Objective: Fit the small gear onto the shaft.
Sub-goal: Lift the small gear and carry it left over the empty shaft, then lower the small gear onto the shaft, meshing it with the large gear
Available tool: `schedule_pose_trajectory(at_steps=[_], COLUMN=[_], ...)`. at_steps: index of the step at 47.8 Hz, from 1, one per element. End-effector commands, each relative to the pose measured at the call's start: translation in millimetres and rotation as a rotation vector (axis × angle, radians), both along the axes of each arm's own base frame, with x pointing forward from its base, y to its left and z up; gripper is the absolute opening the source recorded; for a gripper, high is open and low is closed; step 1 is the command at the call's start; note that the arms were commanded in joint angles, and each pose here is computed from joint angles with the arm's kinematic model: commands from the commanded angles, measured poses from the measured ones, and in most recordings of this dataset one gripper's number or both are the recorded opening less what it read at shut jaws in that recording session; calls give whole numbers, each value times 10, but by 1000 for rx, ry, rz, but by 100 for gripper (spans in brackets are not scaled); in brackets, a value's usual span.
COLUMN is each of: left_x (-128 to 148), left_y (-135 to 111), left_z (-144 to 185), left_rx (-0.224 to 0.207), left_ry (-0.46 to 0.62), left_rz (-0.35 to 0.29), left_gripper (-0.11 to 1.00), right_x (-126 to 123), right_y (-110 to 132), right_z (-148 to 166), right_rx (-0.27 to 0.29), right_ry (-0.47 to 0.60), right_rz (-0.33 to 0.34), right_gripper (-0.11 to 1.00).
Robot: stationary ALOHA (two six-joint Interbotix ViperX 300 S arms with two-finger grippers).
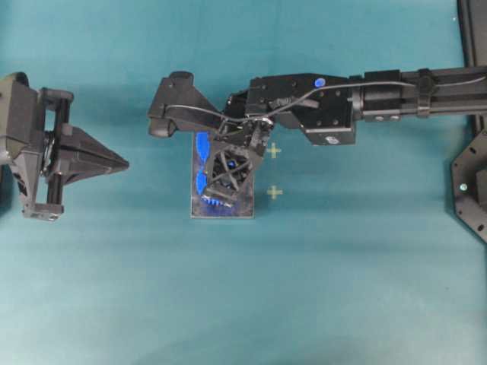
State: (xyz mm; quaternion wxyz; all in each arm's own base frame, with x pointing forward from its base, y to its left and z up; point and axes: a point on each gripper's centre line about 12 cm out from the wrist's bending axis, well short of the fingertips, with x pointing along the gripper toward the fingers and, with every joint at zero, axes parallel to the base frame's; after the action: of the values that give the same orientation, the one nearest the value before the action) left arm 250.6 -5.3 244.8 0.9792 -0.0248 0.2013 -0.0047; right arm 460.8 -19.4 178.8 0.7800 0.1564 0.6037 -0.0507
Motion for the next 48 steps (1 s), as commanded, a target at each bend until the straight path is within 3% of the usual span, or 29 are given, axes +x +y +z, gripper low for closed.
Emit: schedule_pose_trajectory(at_steps=[1, 48], left_x=[19, 12], left_y=[0, 0], left_z=[57, 29], left_rx=[0, -2], left_ry=[-18, -11], left_rz=[0, 1], left_gripper=[0, 0], right_x=[-5, -9], right_y=[35, -39], right_z=[87, 114], right_rx=[-10, -17], right_ry=[-3, 12], right_rz=[17, 4], right_gripper=[35, 36])
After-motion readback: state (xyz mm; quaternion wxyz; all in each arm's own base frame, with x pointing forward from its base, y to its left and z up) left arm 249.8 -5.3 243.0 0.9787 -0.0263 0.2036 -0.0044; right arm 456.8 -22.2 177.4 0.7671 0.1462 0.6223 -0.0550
